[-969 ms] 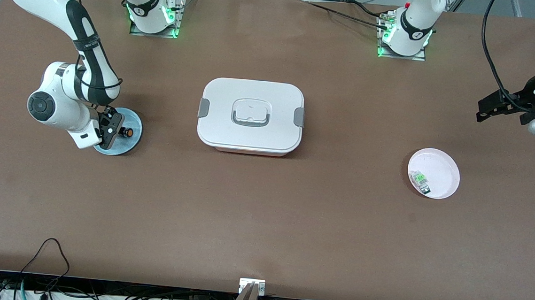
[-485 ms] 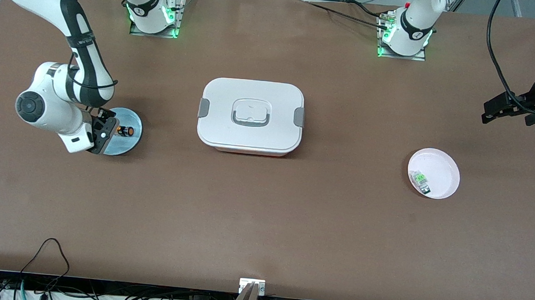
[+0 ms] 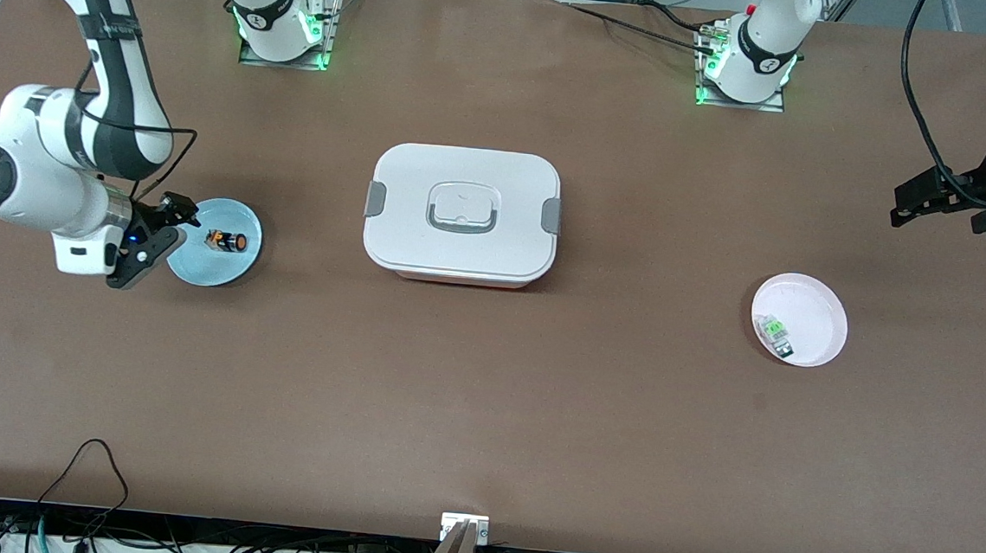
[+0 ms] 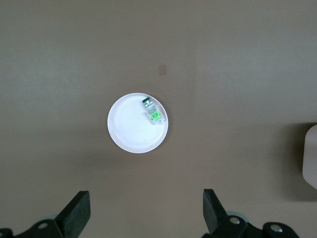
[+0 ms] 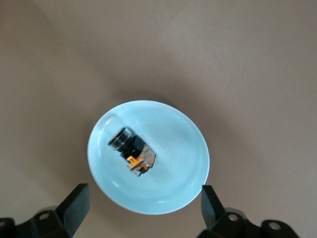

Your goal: Transfer orange switch to right arm and place

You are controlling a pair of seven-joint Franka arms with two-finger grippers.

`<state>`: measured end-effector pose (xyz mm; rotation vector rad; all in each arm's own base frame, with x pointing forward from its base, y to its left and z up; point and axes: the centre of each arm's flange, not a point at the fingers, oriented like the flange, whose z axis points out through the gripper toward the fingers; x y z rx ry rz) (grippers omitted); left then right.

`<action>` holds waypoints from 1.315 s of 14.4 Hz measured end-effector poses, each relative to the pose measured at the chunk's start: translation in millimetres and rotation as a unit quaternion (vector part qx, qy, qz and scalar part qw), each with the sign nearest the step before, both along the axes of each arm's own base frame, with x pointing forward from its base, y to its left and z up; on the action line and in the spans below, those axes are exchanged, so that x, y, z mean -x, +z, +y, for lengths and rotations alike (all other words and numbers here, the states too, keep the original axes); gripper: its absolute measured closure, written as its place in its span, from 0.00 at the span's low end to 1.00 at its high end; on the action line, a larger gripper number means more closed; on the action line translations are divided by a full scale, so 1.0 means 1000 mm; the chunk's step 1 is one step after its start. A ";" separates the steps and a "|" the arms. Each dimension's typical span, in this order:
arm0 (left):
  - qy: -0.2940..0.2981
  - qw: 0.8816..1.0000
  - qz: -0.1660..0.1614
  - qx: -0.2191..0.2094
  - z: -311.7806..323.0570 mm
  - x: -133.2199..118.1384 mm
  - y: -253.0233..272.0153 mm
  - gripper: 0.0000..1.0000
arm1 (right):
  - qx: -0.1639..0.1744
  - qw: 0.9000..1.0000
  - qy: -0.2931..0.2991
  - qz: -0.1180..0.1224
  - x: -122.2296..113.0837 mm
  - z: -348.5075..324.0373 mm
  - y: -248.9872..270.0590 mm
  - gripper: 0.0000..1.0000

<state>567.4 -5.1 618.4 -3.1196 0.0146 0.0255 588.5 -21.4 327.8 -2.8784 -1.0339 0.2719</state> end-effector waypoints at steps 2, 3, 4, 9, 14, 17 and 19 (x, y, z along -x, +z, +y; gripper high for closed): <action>0.004 1.000 0.000 0.000 0.005 0.000 0.000 0.00 | 0.016 0.996 -0.087 0.026 0.000 0.005 0.030 0.00; 0.007 1.000 0.000 0.000 0.007 0.000 0.000 0.00 | 0.023 0.992 -0.122 0.034 -0.001 0.008 0.048 0.00; 0.008 1.000 0.000 0.000 0.009 0.000 0.000 0.00 | 0.029 0.988 -0.147 0.037 -0.002 0.011 0.069 0.00; 0.013 1.000 0.001 0.002 0.014 0.000 -0.001 0.00 | 0.030 0.981 -0.191 0.015 0.007 0.013 0.184 0.00; 0.016 1.000 0.001 0.002 0.017 0.000 -0.001 0.00 | 0.040 0.955 -0.295 0.003 0.028 -0.002 0.256 0.00; 0.016 1.000 0.001 0.002 0.017 0.000 -0.001 0.00 | 0.039 0.956 -0.291 -0.015 0.037 0.011 0.280 0.00; 0.016 1.000 0.001 0.002 0.017 0.000 -0.001 0.00 | 0.052 0.956 -0.285 -0.040 0.037 0.017 0.296 0.00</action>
